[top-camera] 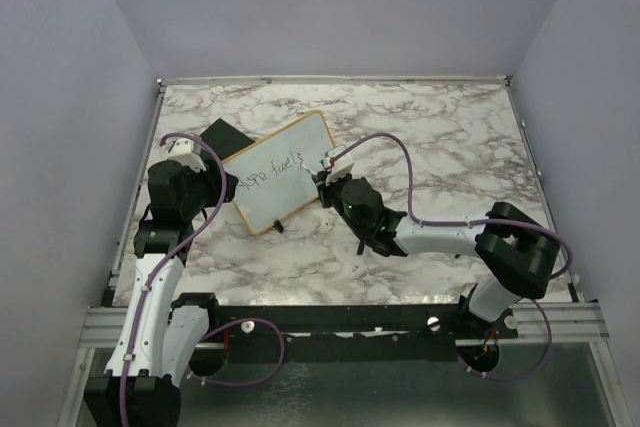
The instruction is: Write a sentence on the whiteboard
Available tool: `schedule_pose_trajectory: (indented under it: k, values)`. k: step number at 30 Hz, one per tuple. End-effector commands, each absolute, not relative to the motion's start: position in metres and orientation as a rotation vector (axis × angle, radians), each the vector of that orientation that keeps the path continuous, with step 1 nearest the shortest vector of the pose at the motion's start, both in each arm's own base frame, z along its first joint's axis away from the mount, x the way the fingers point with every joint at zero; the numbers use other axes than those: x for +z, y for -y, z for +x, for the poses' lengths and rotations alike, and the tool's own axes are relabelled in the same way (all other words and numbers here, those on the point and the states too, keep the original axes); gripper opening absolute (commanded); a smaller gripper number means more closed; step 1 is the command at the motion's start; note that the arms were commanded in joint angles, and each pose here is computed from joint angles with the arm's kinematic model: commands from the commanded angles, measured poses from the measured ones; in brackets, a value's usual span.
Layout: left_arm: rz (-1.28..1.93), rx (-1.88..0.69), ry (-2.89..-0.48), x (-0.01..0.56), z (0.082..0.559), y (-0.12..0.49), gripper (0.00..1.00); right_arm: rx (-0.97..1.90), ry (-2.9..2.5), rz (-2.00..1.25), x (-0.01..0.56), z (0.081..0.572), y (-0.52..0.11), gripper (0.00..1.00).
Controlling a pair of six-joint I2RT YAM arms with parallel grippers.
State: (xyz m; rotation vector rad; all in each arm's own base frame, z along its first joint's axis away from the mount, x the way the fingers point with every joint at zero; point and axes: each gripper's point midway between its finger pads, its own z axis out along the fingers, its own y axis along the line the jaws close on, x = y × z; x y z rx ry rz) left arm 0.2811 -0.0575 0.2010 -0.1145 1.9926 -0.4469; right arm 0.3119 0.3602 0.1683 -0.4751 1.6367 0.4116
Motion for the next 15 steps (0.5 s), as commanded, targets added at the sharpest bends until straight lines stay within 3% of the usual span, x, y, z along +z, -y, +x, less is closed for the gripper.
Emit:
schedule_pose_trajectory:
  k: [1,15]
  values:
    - [-0.09,-0.472,-1.973,0.204,0.28,0.063,0.5,0.375,-1.666,-0.521,0.155,0.307,-0.356,0.0]
    - [-0.092,-0.469,-1.971,0.205,0.28,0.062,0.5,0.48,-1.549,-0.403,0.218,0.291,-0.332,0.0]
